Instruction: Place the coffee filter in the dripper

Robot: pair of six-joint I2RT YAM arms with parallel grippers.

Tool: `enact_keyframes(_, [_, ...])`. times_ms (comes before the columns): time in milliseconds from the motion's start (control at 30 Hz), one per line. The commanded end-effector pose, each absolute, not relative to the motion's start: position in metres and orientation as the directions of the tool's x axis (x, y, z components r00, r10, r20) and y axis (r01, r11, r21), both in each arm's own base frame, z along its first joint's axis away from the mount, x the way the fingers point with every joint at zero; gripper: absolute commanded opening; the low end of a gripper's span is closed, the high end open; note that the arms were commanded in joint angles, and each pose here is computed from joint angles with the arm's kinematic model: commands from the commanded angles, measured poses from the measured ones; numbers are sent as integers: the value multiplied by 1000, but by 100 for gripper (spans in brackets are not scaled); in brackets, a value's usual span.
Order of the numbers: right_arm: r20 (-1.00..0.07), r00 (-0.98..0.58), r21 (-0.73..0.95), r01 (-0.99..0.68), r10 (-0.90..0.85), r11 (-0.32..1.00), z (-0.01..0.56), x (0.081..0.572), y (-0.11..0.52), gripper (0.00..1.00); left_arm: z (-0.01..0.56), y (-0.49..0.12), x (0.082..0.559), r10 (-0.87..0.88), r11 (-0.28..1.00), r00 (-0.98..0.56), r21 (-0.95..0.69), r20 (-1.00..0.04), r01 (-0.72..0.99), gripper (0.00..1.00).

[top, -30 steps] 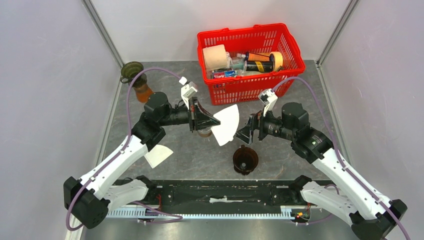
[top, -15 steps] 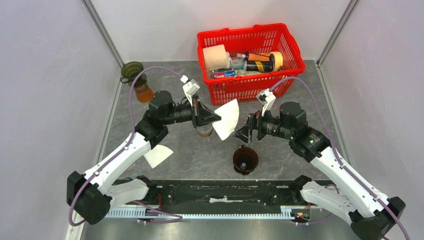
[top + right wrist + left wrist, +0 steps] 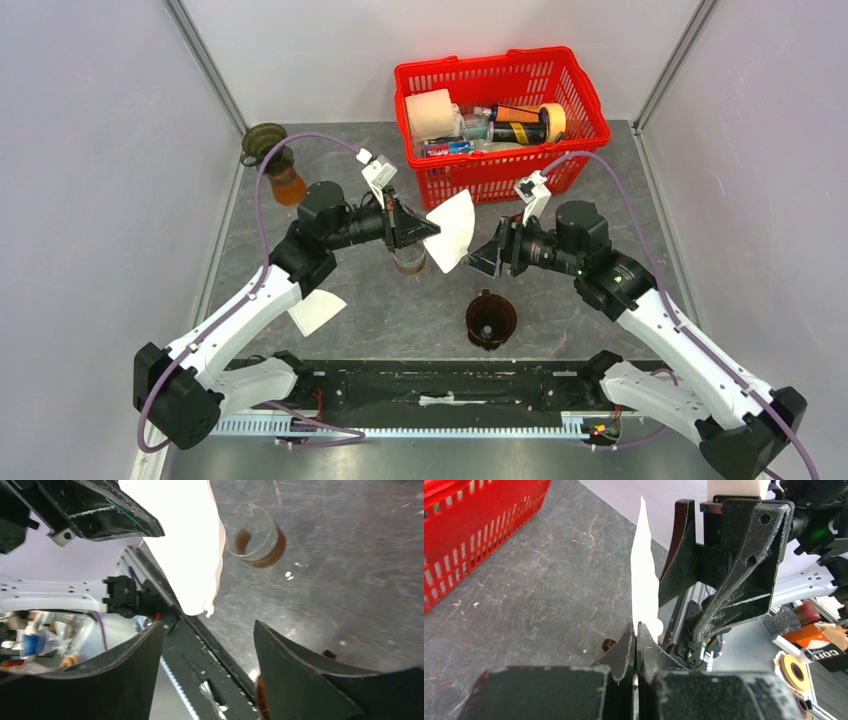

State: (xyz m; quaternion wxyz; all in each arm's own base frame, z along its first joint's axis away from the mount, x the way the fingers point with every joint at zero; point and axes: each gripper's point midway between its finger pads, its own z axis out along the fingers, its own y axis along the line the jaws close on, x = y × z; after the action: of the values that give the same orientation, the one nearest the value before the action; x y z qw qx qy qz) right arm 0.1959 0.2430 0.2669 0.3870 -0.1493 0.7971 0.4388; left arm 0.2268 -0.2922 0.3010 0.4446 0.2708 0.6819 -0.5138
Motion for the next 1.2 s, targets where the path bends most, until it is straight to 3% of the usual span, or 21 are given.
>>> enact_keyframes(0, [-686,-716,679,-566,129,467,286,194,265,70,318,-290,236,-122,365,-401,-416,-908,833,2])
enact_keyframes(100, [-655,-745,692,-527,123,493,277,202,269,58,317,-289,239,-119,384,-395,-409,-911,828,2])
enact_keyframes(233, [-638,-759,709,-512,131,485,275,206,274,50,311,-288,243,-104,416,-395,-401,-913,816,2])
enact_keyframes(800, [-645,-748,708,-504,160,495,277,222,280,48,309,-290,247,-87,427,-397,-394,-914,814,2])
enact_keyframes(1000, [-644,-747,710,-503,164,493,279,222,280,37,309,-290,247,-87,427,-395,-393,-914,815,2])
enact_keyframes(1167, [-640,-751,713,-501,163,491,280,220,279,22,308,-289,249,-90,438,-395,-392,-914,809,2])
